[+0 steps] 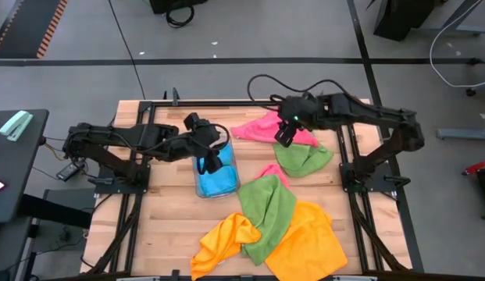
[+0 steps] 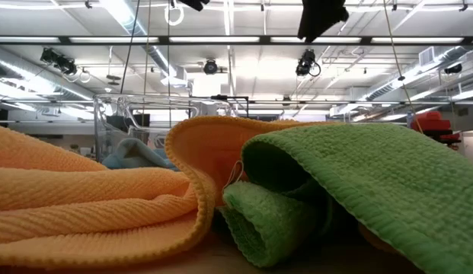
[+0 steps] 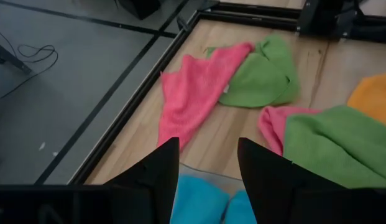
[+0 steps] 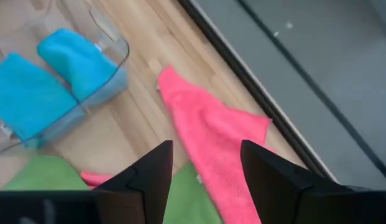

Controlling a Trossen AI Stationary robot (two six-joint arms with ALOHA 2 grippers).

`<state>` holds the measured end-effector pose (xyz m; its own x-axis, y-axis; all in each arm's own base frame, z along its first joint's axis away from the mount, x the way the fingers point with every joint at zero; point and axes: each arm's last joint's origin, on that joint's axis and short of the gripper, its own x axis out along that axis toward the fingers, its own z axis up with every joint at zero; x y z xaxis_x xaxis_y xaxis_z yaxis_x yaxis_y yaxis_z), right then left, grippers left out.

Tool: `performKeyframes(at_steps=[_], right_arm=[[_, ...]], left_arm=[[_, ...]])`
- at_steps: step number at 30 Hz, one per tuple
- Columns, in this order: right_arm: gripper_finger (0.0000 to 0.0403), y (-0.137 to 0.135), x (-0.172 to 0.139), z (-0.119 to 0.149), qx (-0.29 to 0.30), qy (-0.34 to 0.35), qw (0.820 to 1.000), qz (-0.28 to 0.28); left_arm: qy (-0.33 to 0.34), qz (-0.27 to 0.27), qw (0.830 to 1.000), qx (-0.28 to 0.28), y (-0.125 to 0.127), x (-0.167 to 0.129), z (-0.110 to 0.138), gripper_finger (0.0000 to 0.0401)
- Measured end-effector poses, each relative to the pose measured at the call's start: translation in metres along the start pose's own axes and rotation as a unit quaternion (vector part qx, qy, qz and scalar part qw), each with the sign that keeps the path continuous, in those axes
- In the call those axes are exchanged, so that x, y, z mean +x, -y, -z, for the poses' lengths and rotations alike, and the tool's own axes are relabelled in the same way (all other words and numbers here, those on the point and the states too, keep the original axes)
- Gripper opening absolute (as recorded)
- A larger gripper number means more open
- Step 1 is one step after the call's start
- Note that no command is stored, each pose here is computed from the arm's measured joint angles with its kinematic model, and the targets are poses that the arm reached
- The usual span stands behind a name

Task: Fold microfiber towels
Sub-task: Fold the top pink towel

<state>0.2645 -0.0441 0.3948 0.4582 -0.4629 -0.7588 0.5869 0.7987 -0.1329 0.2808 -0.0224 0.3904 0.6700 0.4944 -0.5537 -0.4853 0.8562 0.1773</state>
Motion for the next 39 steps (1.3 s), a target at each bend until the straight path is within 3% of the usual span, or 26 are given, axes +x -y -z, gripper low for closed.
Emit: performKeyframes(at_steps=[12,18,26,34,39], right_arm=[[0.0176,0.06,0.05,-0.032,-0.017,0.01,1.0,-0.024],[0.0172,0.086,0.09,-0.038,-0.03,-0.019,0.998,-0.047],[0.0172,0.106,0.149,-0.036,-0.058,-0.069,0.991,-0.098],[0.0172,0.105,0.201,-0.025,-0.094,-0.119,0.977,-0.149],[0.0172,0.121,0.223,-0.015,-0.054,-0.151,0.972,-0.17]], left_arm=[[0.001,-0.016,1.0,0.008,-0.006,0.003,-0.001,0.0172],[0.006,-0.092,0.996,0.017,-0.023,0.012,-0.005,0.0172],[0.001,-0.144,0.989,-0.022,-0.054,0.028,-0.011,0.0172],[0.003,-0.11,0.993,-0.051,-0.067,0.036,-0.016,0.0172],[0.003,-0.085,0.995,-0.053,-0.067,0.037,-0.016,0.0172]])
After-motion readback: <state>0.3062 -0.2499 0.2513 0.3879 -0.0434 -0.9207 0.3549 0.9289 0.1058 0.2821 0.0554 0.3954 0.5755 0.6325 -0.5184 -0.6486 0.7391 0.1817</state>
